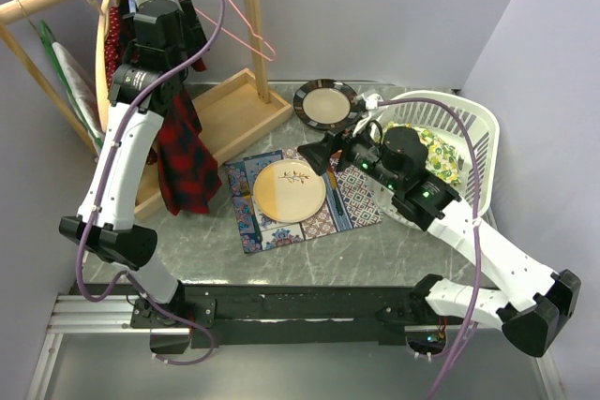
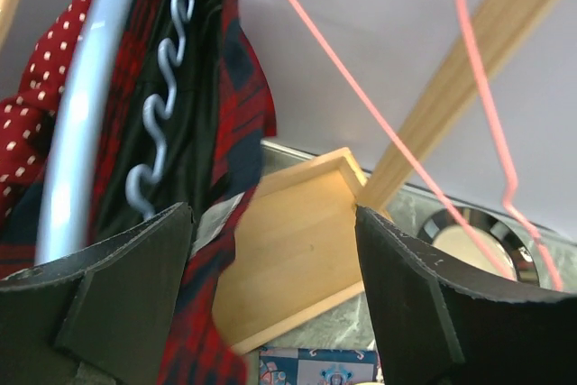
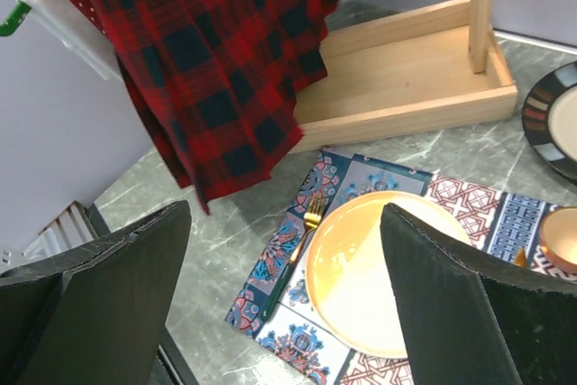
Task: Remove the skirt from the hanger
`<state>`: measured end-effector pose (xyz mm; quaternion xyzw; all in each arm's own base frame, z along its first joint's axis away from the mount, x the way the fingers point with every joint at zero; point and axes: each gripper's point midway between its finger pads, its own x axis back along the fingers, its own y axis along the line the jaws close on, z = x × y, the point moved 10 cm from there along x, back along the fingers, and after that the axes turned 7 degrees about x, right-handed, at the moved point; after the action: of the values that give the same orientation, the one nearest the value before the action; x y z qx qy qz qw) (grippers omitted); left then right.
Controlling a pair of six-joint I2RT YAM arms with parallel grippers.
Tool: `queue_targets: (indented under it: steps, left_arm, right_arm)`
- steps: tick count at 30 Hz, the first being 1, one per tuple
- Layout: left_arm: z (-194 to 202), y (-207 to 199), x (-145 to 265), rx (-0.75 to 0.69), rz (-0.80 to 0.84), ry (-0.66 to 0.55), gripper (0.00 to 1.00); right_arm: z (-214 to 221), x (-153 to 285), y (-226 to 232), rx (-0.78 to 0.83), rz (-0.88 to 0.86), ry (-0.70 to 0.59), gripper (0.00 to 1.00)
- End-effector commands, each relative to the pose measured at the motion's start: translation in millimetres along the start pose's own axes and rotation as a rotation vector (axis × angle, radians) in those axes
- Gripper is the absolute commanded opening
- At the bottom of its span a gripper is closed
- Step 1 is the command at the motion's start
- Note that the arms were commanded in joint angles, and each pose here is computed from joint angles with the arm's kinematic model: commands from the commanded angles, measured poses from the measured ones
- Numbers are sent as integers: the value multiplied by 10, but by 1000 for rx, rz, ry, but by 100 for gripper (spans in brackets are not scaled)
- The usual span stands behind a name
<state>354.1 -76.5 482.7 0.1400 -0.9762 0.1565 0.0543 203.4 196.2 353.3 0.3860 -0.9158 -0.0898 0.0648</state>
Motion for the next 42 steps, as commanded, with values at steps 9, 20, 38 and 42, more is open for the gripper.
queue_targets:
  steps: [9,20,38,42]
  left_arm:
    - [-587,-15,475,14,240,-209,84]
    - [-517,379,476,-76,96,-203,78]
    - [-227,315,-93,-93,108,-102,33]
    - [-312,279,-27,-71,156,-131,17]
  right_arm:
    - [-182,-125,63,15,25,-16,93]
    - [-68,-239,94,36,12,51,93]
    - [-129,-101,145,61,-42,16,93]
    - [-136,-102,144,58,-42,11,93]
